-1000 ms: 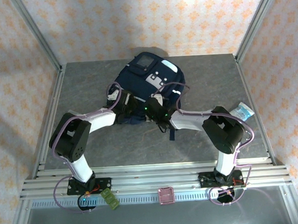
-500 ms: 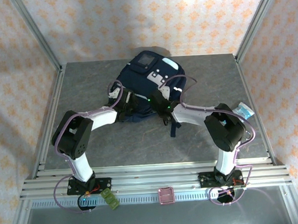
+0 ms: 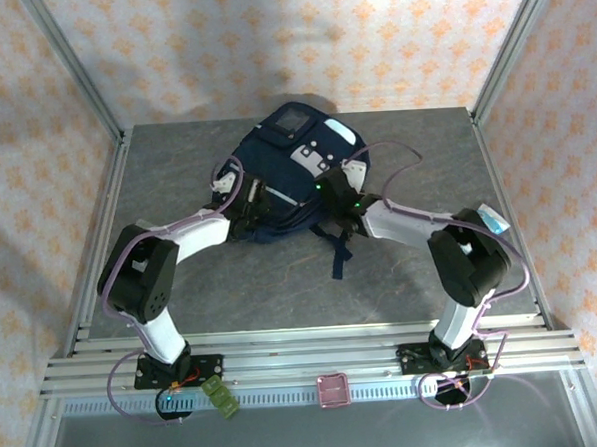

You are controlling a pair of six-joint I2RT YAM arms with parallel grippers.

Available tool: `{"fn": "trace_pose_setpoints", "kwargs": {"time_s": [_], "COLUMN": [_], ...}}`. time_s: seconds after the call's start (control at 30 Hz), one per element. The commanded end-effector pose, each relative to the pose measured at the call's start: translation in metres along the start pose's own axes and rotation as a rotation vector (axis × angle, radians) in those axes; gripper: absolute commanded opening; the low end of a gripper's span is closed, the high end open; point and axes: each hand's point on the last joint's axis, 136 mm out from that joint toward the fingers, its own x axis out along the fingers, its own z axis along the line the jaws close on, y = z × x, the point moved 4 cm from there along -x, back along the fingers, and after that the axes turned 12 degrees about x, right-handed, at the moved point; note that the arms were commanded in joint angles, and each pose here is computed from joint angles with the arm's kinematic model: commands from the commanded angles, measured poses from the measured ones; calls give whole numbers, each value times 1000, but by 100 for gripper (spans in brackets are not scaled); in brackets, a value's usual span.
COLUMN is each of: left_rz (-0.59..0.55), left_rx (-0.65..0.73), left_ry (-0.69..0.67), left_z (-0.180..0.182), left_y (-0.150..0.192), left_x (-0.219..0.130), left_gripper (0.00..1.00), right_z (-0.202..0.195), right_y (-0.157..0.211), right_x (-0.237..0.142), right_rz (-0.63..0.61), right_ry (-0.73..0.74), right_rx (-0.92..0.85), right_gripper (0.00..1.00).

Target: Pack the student bag

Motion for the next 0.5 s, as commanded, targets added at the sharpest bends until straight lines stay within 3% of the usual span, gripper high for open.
{"fn": "trace_pose_setpoints", "kwargs": {"time_s": [0.0, 0.07, 0.1, 0.13, 0.27, 0.33, 0.47], "left_rz": [-37, -77, -103, -136, -268, -362, -513], "left_rx": [80, 116, 145, 167, 242, 245, 292], "left_ry": [26, 51, 55, 46, -14, -43, -131], "left_z": [-11, -18, -20, -20, -5, 13, 63], "left_y": [-21, -36, -45, -54, -88, -102, -105], "left_x": [-34, -49, -57, -67, -100, -116, -129], "left_gripper": [69, 77, 80, 99, 99, 99, 99], "right_z": [-4, -7, -10, -13, -38, -55, -93], "right_y": [-17, -29, -37, -46, -83, -101, -104], "right_x": [-26, -35, -38, -41, -41, -46, -60], "right_rz": [-35, -54, -65, -86, -171, -296, -537], "right_ry": [-39, -52, -50, -44, 52, 118, 179], "right_rx": [21, 39, 50, 65, 106, 85, 3], "right_gripper": [63, 81, 100, 100, 100, 100, 100]}}
